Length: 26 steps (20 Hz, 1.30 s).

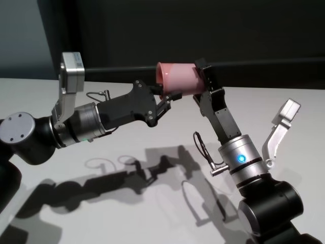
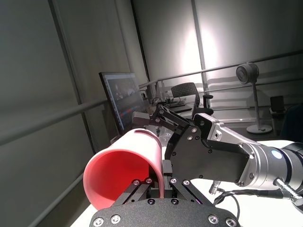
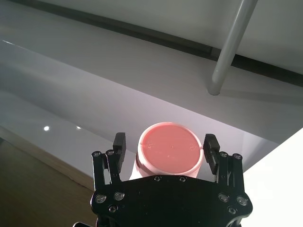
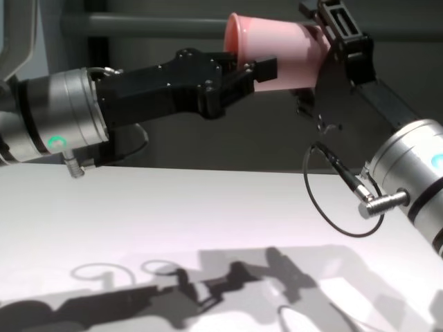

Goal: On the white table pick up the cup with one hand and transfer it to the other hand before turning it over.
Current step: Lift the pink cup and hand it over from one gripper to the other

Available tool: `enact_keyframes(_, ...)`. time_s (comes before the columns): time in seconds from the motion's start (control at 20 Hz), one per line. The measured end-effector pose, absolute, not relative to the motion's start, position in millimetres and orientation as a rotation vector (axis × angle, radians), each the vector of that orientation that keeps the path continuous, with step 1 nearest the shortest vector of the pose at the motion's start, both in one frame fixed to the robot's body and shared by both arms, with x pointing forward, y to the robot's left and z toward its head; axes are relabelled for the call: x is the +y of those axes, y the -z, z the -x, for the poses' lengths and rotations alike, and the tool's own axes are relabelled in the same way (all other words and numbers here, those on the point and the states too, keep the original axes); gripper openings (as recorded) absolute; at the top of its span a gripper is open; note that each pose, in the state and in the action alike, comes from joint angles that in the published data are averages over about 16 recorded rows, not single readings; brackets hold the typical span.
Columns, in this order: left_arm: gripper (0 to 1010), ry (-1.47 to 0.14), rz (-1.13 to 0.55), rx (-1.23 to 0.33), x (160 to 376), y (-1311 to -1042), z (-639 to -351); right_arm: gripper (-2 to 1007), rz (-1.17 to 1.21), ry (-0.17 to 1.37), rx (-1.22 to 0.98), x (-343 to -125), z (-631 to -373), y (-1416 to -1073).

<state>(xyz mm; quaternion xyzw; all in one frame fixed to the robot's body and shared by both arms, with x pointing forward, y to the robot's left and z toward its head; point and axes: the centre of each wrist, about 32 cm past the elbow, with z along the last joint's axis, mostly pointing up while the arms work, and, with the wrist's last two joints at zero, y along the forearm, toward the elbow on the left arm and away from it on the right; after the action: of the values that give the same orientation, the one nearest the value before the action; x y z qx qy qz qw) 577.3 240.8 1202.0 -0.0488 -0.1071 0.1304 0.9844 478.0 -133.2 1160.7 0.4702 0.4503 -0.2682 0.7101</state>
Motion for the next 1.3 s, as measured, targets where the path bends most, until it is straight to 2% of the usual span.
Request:
enact_keyframes(0.75,52,-0.262,0.098,-0.215,240.8,-1202.0,-577.3,762,-1.043,0.599,0.997,-133.7,-477.6,-1160.5)
enact_keyframes(1.3,52,-0.262,0.098,-0.216,240.8,-1202.0,-577.3,738,-1.043,0.599,0.997,-133.7,-477.5,-1160.6)
